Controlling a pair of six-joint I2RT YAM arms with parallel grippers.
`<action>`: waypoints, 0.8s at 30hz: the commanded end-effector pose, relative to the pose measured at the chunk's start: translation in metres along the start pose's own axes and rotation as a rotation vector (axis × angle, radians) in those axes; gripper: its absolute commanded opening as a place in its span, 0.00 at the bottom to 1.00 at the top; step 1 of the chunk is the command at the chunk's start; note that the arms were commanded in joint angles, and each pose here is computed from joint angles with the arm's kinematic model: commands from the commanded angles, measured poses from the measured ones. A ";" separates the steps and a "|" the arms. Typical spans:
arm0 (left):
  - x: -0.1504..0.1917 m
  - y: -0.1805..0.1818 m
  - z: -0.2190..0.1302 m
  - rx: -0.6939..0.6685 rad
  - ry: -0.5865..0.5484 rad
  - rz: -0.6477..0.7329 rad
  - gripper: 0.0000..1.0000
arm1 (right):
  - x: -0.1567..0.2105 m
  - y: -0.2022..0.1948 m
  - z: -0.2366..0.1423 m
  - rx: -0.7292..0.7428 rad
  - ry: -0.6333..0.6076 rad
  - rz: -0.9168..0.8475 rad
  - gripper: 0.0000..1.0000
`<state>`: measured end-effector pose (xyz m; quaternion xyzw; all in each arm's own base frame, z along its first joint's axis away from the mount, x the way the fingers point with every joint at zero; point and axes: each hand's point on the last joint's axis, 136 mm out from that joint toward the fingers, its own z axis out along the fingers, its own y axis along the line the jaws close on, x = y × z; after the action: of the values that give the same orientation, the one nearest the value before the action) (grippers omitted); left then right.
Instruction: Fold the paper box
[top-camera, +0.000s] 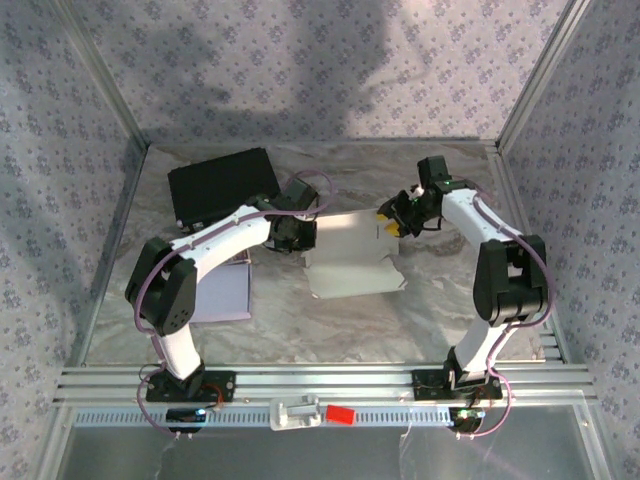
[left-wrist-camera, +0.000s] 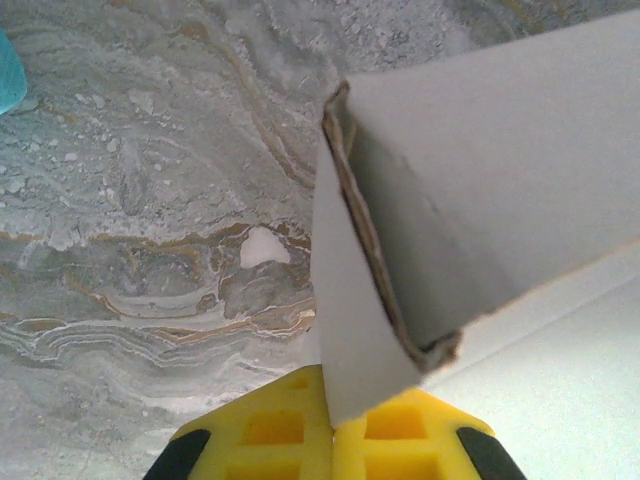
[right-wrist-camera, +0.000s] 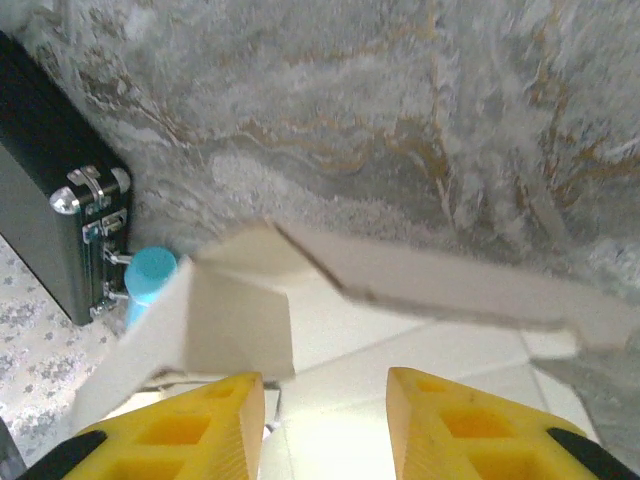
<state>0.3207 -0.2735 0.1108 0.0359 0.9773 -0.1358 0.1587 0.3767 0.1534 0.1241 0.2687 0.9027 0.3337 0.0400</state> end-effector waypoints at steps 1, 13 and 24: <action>-0.013 -0.013 -0.012 0.055 -0.039 0.010 0.00 | 0.014 -0.001 0.001 0.018 0.051 0.024 0.39; -0.019 -0.015 -0.016 0.107 -0.065 0.041 0.00 | -0.004 0.057 -0.081 -0.194 -0.287 -0.332 0.35; -0.070 -0.038 -0.032 0.509 -0.116 0.111 0.00 | -0.045 0.013 -0.139 -0.199 -0.595 -0.462 0.35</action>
<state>0.3667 -0.2857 0.1466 0.0673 0.9348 -0.2916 0.1910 0.3729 0.0642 0.2675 0.1533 0.8426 0.3155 0.4087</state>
